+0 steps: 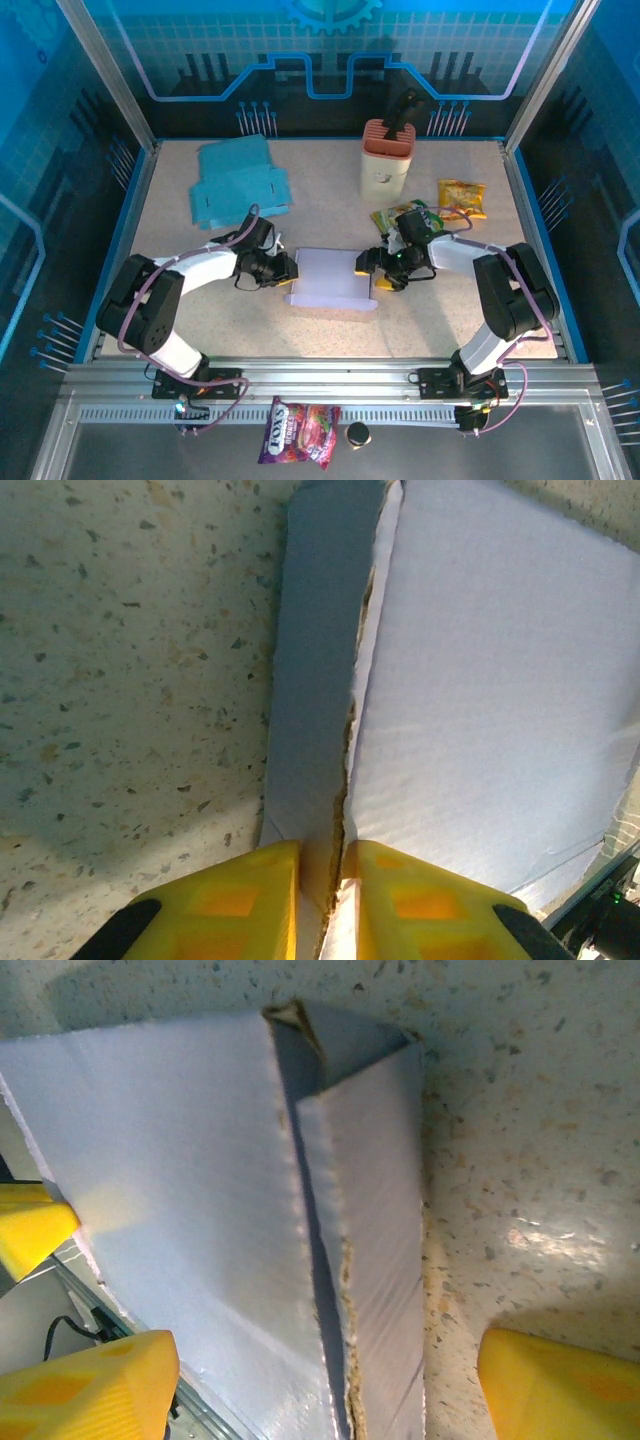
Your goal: Fold the paper box
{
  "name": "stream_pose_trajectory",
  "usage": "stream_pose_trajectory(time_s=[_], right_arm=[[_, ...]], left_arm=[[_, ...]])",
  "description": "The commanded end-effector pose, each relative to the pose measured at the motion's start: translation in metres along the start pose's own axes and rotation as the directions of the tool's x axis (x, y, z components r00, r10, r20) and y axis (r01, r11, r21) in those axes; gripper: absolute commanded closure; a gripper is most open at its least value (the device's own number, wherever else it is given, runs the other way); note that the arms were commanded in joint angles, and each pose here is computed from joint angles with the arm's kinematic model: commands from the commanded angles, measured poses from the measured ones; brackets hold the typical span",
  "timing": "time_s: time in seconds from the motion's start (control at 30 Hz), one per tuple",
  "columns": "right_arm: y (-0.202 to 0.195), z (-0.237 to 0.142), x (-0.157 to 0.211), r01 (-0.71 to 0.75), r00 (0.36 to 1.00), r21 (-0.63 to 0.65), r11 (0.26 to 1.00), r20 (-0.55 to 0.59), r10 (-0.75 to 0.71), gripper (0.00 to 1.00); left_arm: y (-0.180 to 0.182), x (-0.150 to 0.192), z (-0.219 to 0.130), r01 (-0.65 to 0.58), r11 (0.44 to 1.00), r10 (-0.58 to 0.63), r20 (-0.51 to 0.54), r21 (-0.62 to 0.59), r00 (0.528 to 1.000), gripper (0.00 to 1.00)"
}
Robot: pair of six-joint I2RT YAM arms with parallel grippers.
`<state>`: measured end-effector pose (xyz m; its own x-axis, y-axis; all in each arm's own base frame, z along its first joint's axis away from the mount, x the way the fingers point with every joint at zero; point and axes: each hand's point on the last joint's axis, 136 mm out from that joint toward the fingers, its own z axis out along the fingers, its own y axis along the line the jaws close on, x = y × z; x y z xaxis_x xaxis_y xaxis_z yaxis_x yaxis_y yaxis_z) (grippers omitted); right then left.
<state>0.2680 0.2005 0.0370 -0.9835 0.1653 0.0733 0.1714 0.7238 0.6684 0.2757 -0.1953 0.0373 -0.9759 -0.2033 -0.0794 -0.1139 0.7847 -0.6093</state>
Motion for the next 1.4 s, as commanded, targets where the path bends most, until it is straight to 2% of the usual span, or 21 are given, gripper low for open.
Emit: stream_pose_trajectory(time_s=[0.0,0.77,0.93,1.27,1.37], right_arm=[[0.011,0.002,-0.001,0.039,0.999,-0.089,0.995,-0.015,-0.040,0.20],[0.052,0.013,-0.025,0.126,0.991,-0.295,0.947,-0.009,-0.134,0.20],[0.065,0.014,-0.029,0.134,0.989,-0.343,0.930,-0.015,-0.148,0.25],[0.082,0.015,-0.029,0.111,0.993,-0.415,0.903,0.012,-0.117,0.46],[0.087,0.012,-0.025,0.111,0.994,-0.417,0.902,0.027,-0.110,0.47]], left_arm=[[0.028,0.009,0.002,0.075,0.994,-0.075,0.005,-0.075,0.997,0.82],[0.066,0.021,0.000,0.130,0.978,-0.127,0.025,-0.166,0.992,0.87],[0.068,0.019,0.001,0.127,0.977,-0.125,0.024,-0.170,0.992,0.88],[0.064,0.012,-0.003,0.117,0.980,-0.112,0.040,-0.159,0.993,0.86],[0.057,0.007,-0.006,0.107,0.984,-0.100,0.053,-0.140,0.994,0.84]])
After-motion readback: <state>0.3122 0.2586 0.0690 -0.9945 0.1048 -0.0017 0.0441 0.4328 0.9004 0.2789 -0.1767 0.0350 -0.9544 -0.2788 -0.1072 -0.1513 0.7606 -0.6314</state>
